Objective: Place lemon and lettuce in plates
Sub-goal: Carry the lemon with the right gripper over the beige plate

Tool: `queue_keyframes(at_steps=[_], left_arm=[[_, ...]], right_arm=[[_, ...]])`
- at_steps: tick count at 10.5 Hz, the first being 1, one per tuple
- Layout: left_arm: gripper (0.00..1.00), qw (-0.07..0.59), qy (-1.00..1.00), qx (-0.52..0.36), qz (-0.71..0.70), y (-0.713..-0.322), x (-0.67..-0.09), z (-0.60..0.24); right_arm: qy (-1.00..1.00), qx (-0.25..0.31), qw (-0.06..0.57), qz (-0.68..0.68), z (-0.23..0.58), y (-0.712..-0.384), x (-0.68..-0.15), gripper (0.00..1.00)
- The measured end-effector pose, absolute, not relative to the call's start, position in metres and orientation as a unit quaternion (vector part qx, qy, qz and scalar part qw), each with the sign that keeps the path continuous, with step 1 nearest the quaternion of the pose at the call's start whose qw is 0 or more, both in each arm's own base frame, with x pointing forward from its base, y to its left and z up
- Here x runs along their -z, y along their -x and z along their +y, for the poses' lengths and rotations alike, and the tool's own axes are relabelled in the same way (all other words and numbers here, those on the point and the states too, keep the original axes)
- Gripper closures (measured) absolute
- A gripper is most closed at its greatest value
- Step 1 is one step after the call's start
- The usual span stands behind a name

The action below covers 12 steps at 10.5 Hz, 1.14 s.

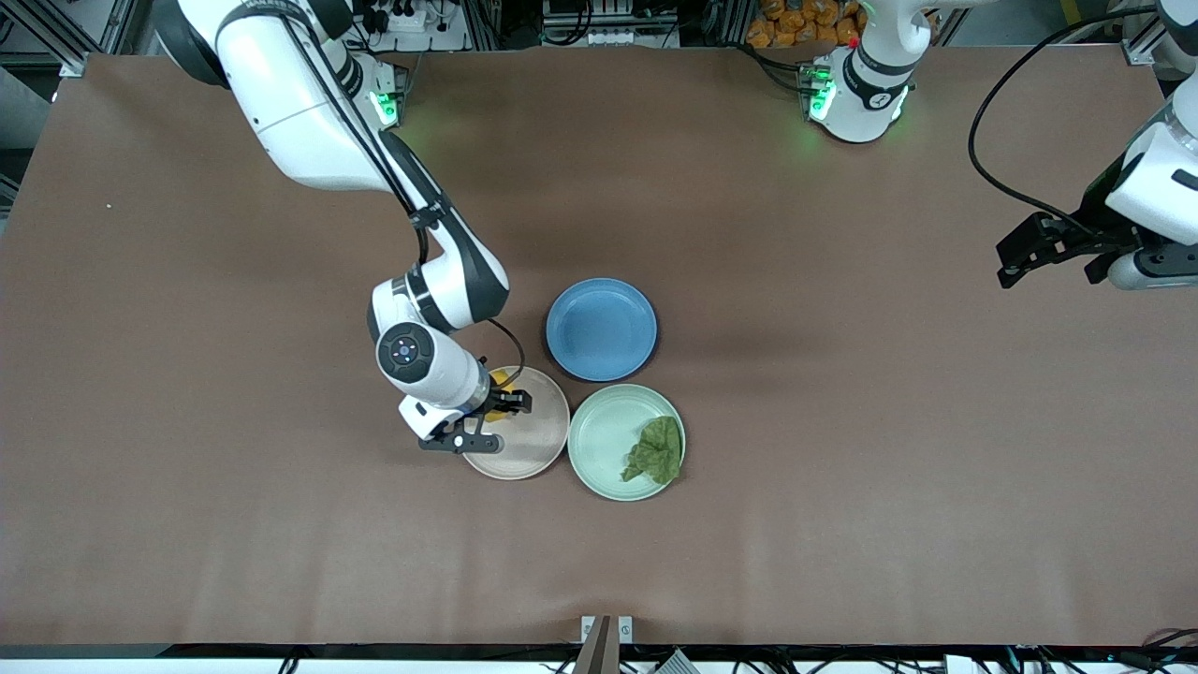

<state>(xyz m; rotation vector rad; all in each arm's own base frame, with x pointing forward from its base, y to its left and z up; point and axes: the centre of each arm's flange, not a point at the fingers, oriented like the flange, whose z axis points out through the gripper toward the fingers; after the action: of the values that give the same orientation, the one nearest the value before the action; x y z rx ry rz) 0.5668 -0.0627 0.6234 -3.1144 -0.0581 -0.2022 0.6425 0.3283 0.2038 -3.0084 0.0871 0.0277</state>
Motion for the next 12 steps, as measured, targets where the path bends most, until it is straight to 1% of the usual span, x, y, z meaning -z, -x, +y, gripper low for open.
queue_keyframes(at_steps=[3,7,8,9,10,11,12], left_arm=[[0.00,0.010,0.998,0.065,-0.018,-0.567,-0.624,-0.063],[0.00,0.013,0.999,0.040,-0.020,-0.565,-0.615,-0.061],[0.00,0.013,0.999,0.037,-0.020,-0.565,-0.614,-0.061],[0.00,0.013,0.999,0.036,-0.020,-0.565,-0.613,-0.061],[0.00,0.014,0.999,0.035,-0.020,-0.566,-0.612,-0.061],[0.00,0.014,0.999,0.035,-0.020,-0.566,-0.611,-0.061],[0.00,0.013,0.999,0.036,-0.019,-0.566,-0.612,-0.061]], right_arm=[[0.997,0.010,0.074,0.030,0.337,-0.648,-0.190,0.42],[0.997,0.010,0.074,0.029,0.341,-0.646,-0.182,0.42],[0.997,0.010,0.074,0.028,0.342,-0.646,-0.181,0.39],[0.997,0.010,0.074,0.028,0.343,-0.645,-0.181,0.38],[0.997,0.010,0.074,0.028,0.344,-0.645,-0.181,0.29],[0.997,0.012,0.075,0.028,0.344,-0.646,-0.183,0.15],[0.997,0.013,0.075,0.029,0.344,-0.647,-0.183,0.04]])
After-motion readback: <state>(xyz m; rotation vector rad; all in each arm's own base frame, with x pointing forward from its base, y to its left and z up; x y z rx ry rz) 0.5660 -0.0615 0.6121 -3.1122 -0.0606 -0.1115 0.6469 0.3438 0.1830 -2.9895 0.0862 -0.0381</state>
